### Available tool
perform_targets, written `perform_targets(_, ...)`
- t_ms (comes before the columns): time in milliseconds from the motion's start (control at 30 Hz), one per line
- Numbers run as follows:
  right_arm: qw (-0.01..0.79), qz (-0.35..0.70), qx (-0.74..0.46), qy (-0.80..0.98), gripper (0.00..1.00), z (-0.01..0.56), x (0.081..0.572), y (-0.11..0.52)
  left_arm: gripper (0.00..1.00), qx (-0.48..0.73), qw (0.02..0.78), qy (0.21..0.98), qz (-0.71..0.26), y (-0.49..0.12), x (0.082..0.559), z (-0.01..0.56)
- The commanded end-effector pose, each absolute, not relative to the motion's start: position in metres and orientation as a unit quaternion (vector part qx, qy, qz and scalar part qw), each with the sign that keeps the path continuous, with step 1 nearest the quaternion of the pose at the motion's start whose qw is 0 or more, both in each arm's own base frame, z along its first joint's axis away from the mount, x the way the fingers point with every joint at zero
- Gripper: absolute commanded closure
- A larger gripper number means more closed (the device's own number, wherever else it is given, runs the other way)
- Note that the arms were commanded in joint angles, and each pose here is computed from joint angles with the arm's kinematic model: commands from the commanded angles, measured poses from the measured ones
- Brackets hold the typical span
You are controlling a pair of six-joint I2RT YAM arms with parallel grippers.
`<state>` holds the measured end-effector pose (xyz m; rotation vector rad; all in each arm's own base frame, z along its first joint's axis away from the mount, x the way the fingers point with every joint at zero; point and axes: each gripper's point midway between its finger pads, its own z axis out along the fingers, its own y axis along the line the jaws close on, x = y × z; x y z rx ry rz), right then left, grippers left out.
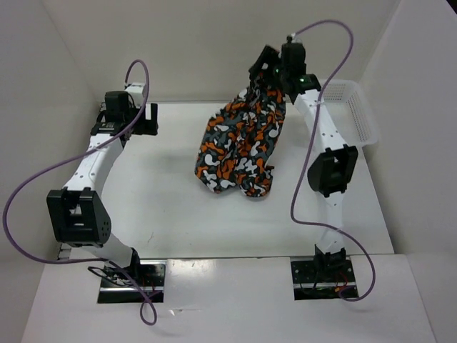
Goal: Fold and stack the shorts
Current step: Move the shorts to the center of the board
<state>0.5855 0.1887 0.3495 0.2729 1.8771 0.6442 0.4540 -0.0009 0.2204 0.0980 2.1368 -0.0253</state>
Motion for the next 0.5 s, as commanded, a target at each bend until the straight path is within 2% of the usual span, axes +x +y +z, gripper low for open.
perform_targets(0,0.458,0.252,0.142,0.841,0.02,0.304,0.575,0.17,0.0,0.041,0.46,0.887,-0.007,-0.001,0.456,0.22)
perform_targets(133,0.474,0.213,0.108,0.847,0.0,0.309,0.542,0.157,0.0,0.089,0.415,0.904,-0.056,-0.046,0.431,0.191)
perform_targets(167,0.449,0.194,0.108,0.865,0.0,0.279,0.53,0.157,0.0,0.1,0.4,0.909,-0.066,-0.057,0.428,0.182)
perform_targets(233,0.458,0.176,0.09,0.867,0.0,0.279,0.51,0.158,0.0,0.125,0.366,0.918,-0.081,-0.082,0.422,0.156)
perform_targets(300,0.424,0.144,0.074,0.891,0.0,0.235,0.493,0.169,0.0,0.139,0.343,0.924,-0.091,-0.096,0.424,0.134)
perform_targets(467,0.39,0.13,0.023,0.912,0.0,0.188,0.487,0.222,0.0,0.163,0.346,0.917,-0.111,-0.125,0.451,0.115)
